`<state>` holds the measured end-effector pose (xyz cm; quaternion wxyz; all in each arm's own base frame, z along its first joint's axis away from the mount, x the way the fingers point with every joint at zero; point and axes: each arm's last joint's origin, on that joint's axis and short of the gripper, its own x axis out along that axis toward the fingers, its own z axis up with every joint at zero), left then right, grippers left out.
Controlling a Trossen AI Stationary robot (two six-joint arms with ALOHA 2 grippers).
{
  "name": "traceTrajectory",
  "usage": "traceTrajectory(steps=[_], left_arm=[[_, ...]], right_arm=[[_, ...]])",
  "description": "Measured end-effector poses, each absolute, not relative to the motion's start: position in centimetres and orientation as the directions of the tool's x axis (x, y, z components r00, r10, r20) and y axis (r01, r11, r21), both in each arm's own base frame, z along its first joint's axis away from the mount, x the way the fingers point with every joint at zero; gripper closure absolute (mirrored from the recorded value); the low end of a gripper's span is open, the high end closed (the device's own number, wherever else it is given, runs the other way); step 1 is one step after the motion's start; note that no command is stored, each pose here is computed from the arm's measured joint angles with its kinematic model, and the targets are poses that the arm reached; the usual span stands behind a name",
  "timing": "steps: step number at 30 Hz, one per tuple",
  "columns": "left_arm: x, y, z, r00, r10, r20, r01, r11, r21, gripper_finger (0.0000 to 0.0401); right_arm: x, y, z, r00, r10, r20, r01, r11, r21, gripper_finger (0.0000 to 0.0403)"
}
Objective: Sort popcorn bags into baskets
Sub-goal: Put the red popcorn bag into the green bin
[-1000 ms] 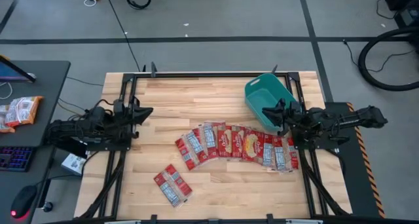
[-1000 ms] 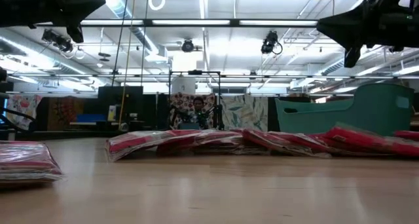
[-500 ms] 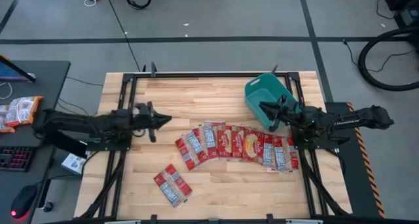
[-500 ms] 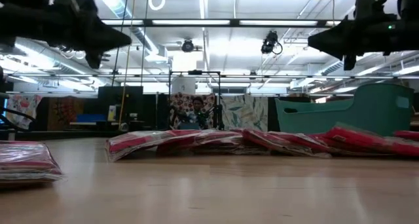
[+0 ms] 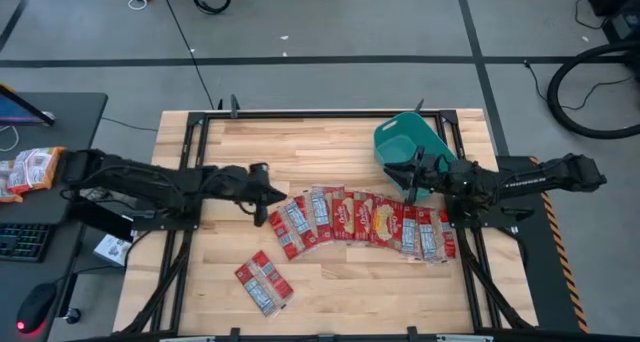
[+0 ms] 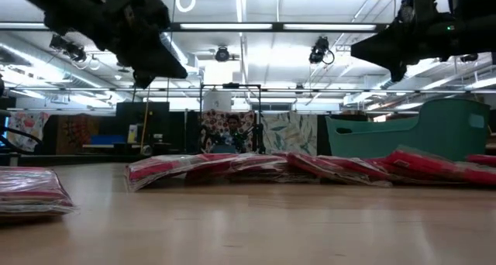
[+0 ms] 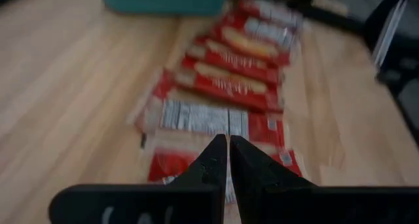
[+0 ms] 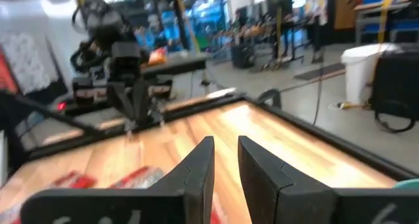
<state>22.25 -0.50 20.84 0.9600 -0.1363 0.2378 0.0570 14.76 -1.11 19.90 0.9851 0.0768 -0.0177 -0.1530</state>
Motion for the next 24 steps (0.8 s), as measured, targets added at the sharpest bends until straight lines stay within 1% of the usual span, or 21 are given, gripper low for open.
traceTrajectory(steps=[3,5,10,14,18,22,24], left_arm=[[23.3,-1.3,20.8,0.842,0.020,-0.539,-0.164,0.962,-0.220,0.0373],[24.0,-1.8,20.8,0.822,0.005,-0.570,-0.152,0.966,-0.211,0.0361],[24.7,-3.2,20.8,0.753,-0.033,-0.657,-0.143,0.967,-0.213,0.0301],[24.5,-4.4,21.2,0.645,-0.066,-0.762,-0.118,0.976,-0.185,0.0266],[24.5,-6.4,22.5,0.554,-0.136,-0.821,-0.053,0.979,-0.198,0.0260],[25.0,-9.0,24.2,0.517,-0.212,-0.829,0.021,0.972,-0.235,0.0259],[25.2,-10.1,24.6,0.488,-0.221,-0.844,0.004,0.968,-0.252,0.0259]], right_arm=[[15.4,-1.1,19.7,0.953,-0.301,-0.033,0.303,0.944,0.130,0.0329],[15.8,-1.1,19.4,0.951,-0.301,-0.066,0.306,0.946,0.108,0.0329],[16.9,-1.1,19.0,0.946,-0.299,-0.127,0.311,0.947,0.080,0.0329],[17.9,-1.1,19.5,0.947,-0.290,-0.140,0.295,0.955,0.020,0.0329],[18.9,-0.9,20.3,0.958,-0.250,-0.137,0.250,0.968,-0.017,0.0329],[19.3,-0.3,20.2,0.968,-0.203,-0.151,0.197,0.979,-0.053,0.0329],[19.3,-0.1,20.3,0.970,-0.195,-0.143,0.185,0.979,-0.080,0.0329]])
